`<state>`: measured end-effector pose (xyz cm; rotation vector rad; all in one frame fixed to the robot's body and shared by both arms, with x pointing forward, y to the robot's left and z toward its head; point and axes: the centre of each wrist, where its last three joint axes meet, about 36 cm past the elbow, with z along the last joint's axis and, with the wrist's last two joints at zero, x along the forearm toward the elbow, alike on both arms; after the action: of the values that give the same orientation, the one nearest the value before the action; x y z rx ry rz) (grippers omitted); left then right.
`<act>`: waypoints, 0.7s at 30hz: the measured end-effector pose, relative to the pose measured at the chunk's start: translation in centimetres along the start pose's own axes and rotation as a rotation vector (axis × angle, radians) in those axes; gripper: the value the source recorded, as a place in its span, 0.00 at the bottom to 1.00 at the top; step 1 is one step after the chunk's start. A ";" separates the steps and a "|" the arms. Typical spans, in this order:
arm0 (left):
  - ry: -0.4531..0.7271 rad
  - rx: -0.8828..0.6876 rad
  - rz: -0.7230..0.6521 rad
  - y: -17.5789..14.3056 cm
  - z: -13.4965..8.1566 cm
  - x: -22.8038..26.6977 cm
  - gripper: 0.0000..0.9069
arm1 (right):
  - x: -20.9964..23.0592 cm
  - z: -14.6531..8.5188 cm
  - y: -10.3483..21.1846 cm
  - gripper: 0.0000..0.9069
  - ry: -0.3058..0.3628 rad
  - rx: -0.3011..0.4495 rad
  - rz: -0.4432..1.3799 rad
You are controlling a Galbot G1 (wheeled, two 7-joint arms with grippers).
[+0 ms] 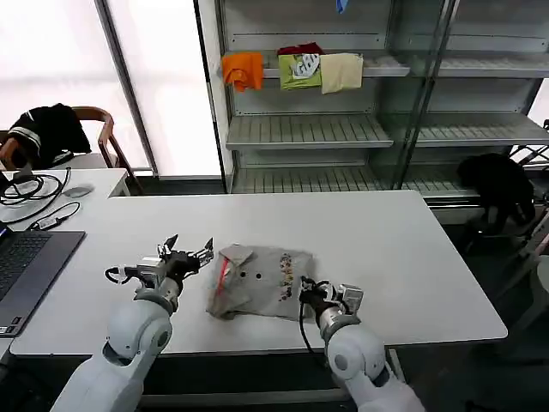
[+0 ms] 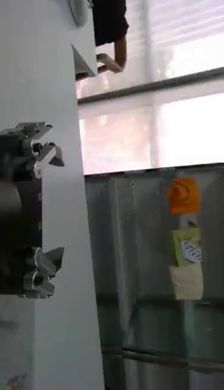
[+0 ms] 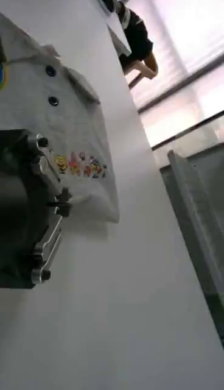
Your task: Fold and organize the clothes.
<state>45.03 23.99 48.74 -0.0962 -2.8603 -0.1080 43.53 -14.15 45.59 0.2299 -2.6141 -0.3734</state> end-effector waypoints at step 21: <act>0.013 0.023 0.005 -0.5 0.5 0.3 1.00 | -1.6 -3.4 -6.1 1.00 -0.052 0.172 0.063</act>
<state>44.52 23.56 48.28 -0.0980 -2.8476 -0.0740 47.13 -20.33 45.92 0.1965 -2.6997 -0.1343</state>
